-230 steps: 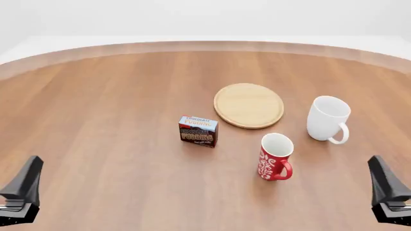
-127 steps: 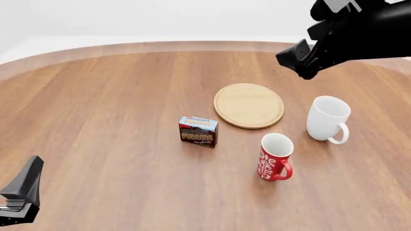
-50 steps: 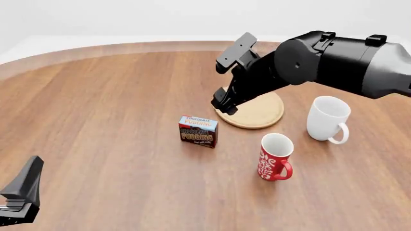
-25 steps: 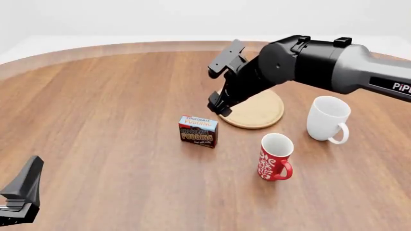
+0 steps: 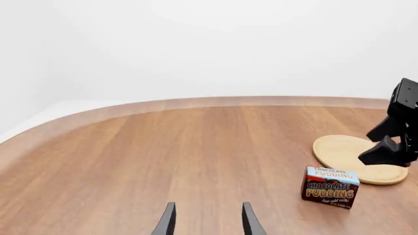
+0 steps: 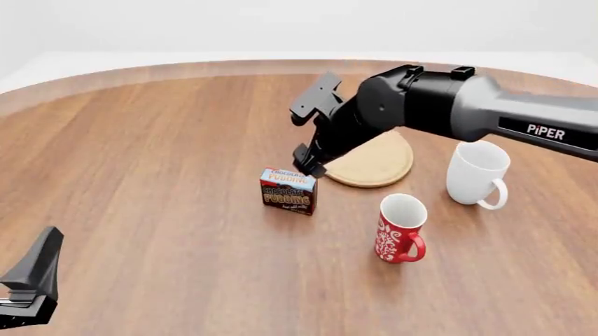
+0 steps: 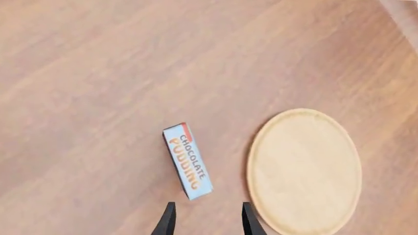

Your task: Put the chocolate pudding to the left of the plate.

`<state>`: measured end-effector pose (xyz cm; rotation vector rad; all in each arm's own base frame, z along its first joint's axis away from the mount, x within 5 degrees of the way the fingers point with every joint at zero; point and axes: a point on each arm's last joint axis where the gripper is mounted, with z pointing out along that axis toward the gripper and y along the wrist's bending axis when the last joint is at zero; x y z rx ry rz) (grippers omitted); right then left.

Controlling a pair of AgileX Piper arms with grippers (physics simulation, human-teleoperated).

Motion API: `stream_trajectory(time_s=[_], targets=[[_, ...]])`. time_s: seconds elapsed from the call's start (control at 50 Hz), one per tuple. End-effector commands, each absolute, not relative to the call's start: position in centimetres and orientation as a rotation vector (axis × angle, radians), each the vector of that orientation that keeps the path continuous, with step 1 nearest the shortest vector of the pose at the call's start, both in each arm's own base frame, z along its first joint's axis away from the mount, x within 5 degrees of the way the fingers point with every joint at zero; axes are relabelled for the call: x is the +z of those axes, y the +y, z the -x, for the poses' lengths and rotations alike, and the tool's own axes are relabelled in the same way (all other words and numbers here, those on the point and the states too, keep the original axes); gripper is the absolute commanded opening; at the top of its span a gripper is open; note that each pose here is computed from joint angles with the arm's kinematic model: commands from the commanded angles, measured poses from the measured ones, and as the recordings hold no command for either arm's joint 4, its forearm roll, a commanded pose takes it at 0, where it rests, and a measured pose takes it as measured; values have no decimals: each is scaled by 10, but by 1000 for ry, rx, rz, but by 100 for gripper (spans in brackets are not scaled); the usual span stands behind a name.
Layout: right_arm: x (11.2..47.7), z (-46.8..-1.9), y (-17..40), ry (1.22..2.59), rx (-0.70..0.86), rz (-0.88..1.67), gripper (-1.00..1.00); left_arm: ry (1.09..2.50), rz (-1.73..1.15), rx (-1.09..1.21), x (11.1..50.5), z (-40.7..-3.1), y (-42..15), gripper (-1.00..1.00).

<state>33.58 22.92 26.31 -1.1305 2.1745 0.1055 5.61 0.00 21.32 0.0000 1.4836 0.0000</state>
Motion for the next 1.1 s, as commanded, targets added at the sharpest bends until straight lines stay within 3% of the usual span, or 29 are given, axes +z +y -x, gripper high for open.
stream_trajectory(time_s=[0.02, 0.46, 1.1], targets=[[247, -340, 234, 2200, 109, 1136, 100, 1484, 0, 0, 213, -56, 0, 100], [216, -349, 244, 2241, 117, 1133, 100, 1484, 0, 0, 213, -56, 0, 100], [201, -350, 244, 2266, 119, 1123, 100, 1484, 0, 0, 213, -56, 0, 100]])
